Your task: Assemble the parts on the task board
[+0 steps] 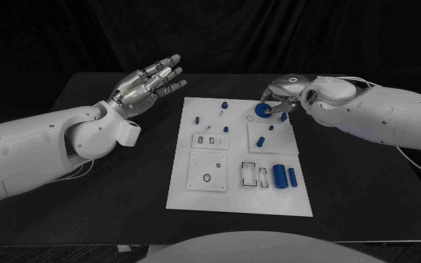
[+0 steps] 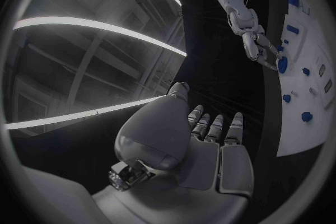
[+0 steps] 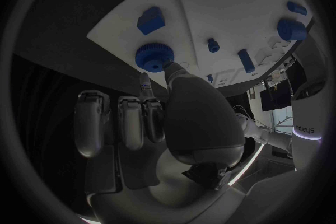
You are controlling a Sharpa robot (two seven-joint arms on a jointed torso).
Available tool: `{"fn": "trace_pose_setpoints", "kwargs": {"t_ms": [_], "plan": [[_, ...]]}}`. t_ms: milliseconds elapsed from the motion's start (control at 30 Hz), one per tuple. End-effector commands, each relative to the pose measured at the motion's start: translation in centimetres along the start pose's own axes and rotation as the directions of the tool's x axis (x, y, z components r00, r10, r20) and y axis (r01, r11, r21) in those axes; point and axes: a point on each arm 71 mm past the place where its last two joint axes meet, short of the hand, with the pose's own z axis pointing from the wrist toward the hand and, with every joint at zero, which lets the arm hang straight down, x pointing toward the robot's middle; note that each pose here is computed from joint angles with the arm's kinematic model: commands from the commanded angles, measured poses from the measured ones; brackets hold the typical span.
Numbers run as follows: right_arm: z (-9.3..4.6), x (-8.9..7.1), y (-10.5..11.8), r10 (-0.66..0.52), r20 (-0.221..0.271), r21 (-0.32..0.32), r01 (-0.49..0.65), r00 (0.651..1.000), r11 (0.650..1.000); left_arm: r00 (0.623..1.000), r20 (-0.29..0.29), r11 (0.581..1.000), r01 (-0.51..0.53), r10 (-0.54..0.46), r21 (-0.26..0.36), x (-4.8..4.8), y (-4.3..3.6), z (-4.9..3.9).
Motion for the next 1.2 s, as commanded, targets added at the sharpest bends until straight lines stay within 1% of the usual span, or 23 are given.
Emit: {"fn": "trace_pose_setpoints", "kwargs": {"t_ms": [33, 733, 967, 1200], "plan": [[0.02, 0.34, -0.16, -0.004, -0.022, 0.021, 0.004, 1.0, 1.0, 1.0, -0.013, 1.0, 0.013, -0.013, 0.011, 0.18, -0.01, 0.06], [0.29, 0.95, -0.2, -0.002, -0.055, 0.024, 0.003, 0.999, 1.0, 1.0, -0.016, 1.0, 0.016, -0.016, 0.006, 0.18, 0.1, 0.04], [0.33, 0.95, -0.13, -0.003, -0.048, 0.014, 0.003, 0.999, 1.0, 1.0, -0.016, 1.0, 0.017, -0.017, 0.004, 0.16, 0.15, 0.0], [0.32, 0.79, 0.04, -0.004, -0.026, 0.003, 0.004, 1.0, 1.0, 1.0, -0.015, 1.0, 0.017, -0.017, 0.004, 0.15, 0.17, -0.02]]}}
